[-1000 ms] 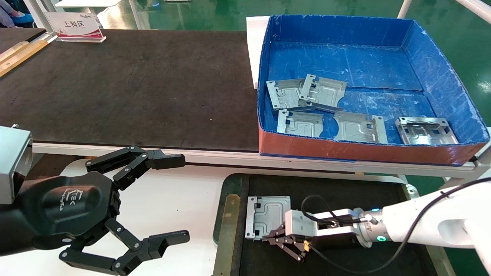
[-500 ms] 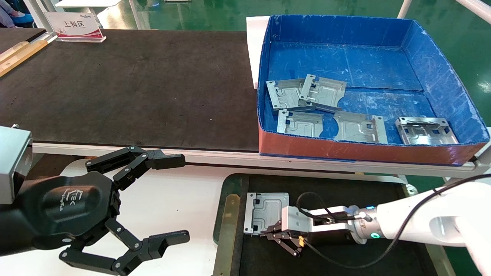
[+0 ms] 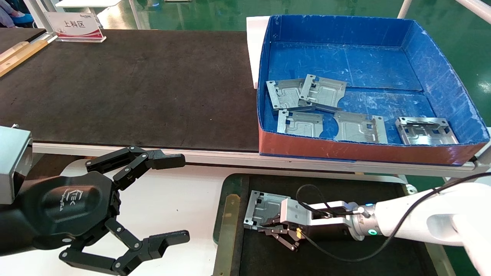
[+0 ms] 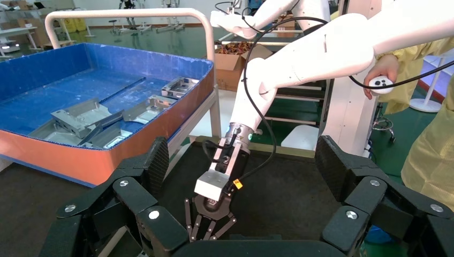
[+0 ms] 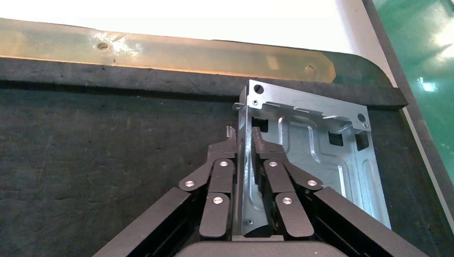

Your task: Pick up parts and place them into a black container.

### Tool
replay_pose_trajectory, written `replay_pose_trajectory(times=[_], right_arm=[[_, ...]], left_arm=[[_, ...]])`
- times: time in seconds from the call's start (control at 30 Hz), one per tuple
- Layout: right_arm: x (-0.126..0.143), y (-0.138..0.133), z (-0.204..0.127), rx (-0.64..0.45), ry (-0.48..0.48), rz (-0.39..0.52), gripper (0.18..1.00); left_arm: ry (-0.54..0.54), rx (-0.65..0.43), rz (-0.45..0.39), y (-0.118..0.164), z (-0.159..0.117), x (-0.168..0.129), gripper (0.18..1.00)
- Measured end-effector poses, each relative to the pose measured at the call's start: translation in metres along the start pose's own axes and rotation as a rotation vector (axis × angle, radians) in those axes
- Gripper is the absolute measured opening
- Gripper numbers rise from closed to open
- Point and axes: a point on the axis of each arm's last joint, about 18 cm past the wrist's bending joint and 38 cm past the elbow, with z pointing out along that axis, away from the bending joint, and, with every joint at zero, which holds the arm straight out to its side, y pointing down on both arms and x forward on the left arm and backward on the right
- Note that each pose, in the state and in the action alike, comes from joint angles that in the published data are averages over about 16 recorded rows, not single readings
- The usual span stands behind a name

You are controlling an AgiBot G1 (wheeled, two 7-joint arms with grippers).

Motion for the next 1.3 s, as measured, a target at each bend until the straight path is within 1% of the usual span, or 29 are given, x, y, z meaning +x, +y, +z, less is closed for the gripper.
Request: replay_pose_trajectory(times=[0.27,0.4,0.67,0.73,0.9,1.0,1.13,1.2,1.3], right_arm=[[0.002,-0.004,-0.023,0.035,-0.016,-0.025,0.305],[0.004,-0.011,-0.041,0.070,-0.027,-0.051,0.373],[0.010,-0.030,-0.078,0.156,-0.017,-0.178,0.533],[0.012,-0.038,-0.088,0.180,-0.007,-0.217,0.587],[0.015,-0.062,-0.116,0.243,0.024,-0.318,0.701],[0.014,-0.080,-0.135,0.286,0.042,-0.352,0.766],[0.012,-0.104,-0.159,0.346,0.058,-0.347,0.835],[0.010,-0.115,-0.171,0.377,0.063,-0.329,0.875],[0.009,-0.127,-0.185,0.418,0.073,-0.299,0.909]], left_arm=[[0.000,0.000,0.000,0.000,0.000,0.000,1.001],[0.000,0.000,0.000,0.000,0.000,0.000,1.001],[0.000,0.000,0.000,0.000,0.000,0.000,1.001],[0.000,0.000,0.000,0.000,0.000,0.000,1.001],[0.000,0.000,0.000,0.000,0.000,0.000,1.001],[0.000,0.000,0.000,0.000,0.000,0.000,1.001],[0.000,0.000,0.000,0.000,0.000,0.000,1.001],[0.000,0.000,0.000,0.000,0.000,0.000,1.001],[0.000,0.000,0.000,0.000,0.000,0.000,1.001]])
